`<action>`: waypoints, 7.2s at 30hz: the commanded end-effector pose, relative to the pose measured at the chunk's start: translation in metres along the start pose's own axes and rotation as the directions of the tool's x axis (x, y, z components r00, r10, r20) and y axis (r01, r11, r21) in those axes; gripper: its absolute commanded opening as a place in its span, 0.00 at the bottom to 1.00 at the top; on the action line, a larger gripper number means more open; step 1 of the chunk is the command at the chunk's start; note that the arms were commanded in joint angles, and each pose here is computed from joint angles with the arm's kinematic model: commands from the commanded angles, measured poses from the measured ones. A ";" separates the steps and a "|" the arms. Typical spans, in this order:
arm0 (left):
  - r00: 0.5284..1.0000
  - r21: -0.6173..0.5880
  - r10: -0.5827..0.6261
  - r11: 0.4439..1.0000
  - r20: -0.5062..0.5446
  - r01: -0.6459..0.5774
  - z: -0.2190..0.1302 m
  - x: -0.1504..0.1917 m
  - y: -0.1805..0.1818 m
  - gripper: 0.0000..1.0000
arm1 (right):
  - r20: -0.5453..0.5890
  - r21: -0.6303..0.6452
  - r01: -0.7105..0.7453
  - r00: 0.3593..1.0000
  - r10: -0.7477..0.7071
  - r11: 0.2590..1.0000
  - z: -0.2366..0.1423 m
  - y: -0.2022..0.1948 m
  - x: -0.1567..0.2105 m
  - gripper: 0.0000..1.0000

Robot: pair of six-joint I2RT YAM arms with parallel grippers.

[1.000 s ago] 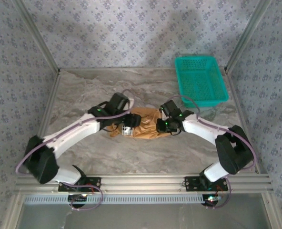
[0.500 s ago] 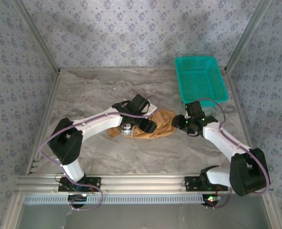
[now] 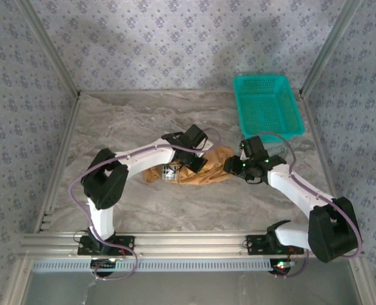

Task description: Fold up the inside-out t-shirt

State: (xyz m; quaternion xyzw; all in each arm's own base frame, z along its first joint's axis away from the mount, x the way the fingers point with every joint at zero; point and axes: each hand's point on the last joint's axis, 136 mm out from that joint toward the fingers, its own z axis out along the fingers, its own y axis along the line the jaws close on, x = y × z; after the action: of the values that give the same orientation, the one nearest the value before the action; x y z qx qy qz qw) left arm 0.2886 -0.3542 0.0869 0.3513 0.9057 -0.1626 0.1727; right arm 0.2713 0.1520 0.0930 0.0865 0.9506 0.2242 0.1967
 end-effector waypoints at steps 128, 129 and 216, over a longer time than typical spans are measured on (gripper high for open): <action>0.848 0.161 -0.464 0.885 0.256 0.436 -0.136 -0.042 0.032 0.11 | -0.129 0.185 -0.156 0.975 0.181 0.970 0.077 -0.045 -0.023 0.00; 0.849 0.175 -0.471 0.881 0.239 0.439 -0.130 -0.039 0.031 0.14 | -0.126 0.187 -0.146 0.977 0.171 0.972 0.075 -0.043 -0.024 0.00; 0.746 0.110 -0.600 0.795 0.290 0.596 -0.080 0.039 0.045 0.00 | -0.094 -0.024 0.163 0.982 -0.164 0.986 0.004 0.113 -0.025 0.00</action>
State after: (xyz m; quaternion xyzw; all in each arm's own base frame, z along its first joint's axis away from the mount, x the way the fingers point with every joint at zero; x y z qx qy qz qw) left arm 0.2527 -0.2742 0.1076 0.0197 0.9395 -0.2610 0.2209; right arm 0.3086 0.2544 0.0795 0.0235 0.9725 0.1871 0.1364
